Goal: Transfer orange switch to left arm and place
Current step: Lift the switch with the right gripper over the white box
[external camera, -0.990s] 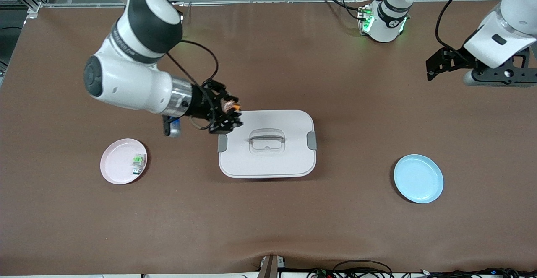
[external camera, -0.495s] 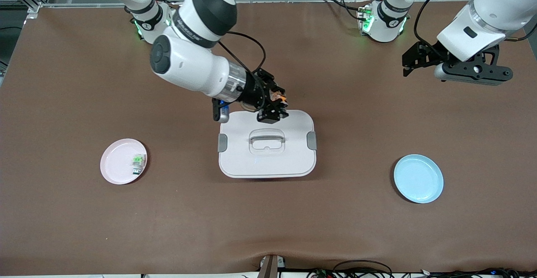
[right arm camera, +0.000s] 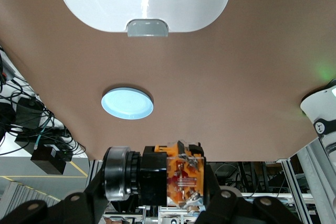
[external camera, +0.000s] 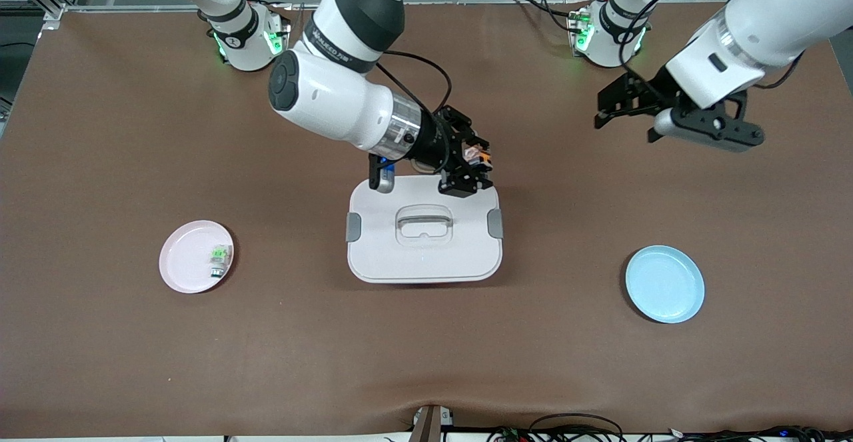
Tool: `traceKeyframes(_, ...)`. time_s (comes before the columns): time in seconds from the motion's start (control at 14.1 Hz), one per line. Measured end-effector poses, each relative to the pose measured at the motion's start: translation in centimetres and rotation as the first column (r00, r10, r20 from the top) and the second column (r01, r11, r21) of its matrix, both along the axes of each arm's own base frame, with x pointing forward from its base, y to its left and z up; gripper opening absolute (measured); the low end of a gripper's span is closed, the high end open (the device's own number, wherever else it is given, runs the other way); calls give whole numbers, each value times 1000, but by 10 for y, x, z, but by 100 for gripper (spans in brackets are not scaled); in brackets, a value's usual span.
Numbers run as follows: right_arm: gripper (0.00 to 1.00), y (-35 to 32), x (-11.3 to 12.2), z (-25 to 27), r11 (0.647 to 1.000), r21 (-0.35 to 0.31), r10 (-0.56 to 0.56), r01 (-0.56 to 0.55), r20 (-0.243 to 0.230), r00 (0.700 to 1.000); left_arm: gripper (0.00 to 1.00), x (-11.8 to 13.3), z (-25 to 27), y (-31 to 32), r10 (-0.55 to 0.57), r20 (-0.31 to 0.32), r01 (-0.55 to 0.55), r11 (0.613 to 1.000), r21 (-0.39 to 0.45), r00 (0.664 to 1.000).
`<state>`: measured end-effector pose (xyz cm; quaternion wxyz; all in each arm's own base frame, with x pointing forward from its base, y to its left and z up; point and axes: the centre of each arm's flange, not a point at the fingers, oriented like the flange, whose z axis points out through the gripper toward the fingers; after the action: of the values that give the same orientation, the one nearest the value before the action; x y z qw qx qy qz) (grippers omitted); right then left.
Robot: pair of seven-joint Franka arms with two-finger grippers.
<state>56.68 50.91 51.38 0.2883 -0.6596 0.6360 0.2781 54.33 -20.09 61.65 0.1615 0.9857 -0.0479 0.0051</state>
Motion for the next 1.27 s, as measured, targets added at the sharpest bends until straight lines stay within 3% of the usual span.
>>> traceKeyframes(0.57,73,13,1,13,1000,29,7,-8,31,999,98,29,-25,-29,107,-62,-120,954,-274,992)
traceKeyframes(0.64,73,13,1,14,1000,30,7,-8,33,999,98,31,-29,-36,108,-61,-121,950,-289,992)
traceKeyframes(0.78,73,13,1,18,999,36,7,-8,39,999,87,33,-38,-51,101,-62,-115,945,-306,993)
traceKeyframes(1.27,73,17,2,25,998,61,-35,33,44,998,83,27,-47,-74,69,-76,-89,945,-314,995)
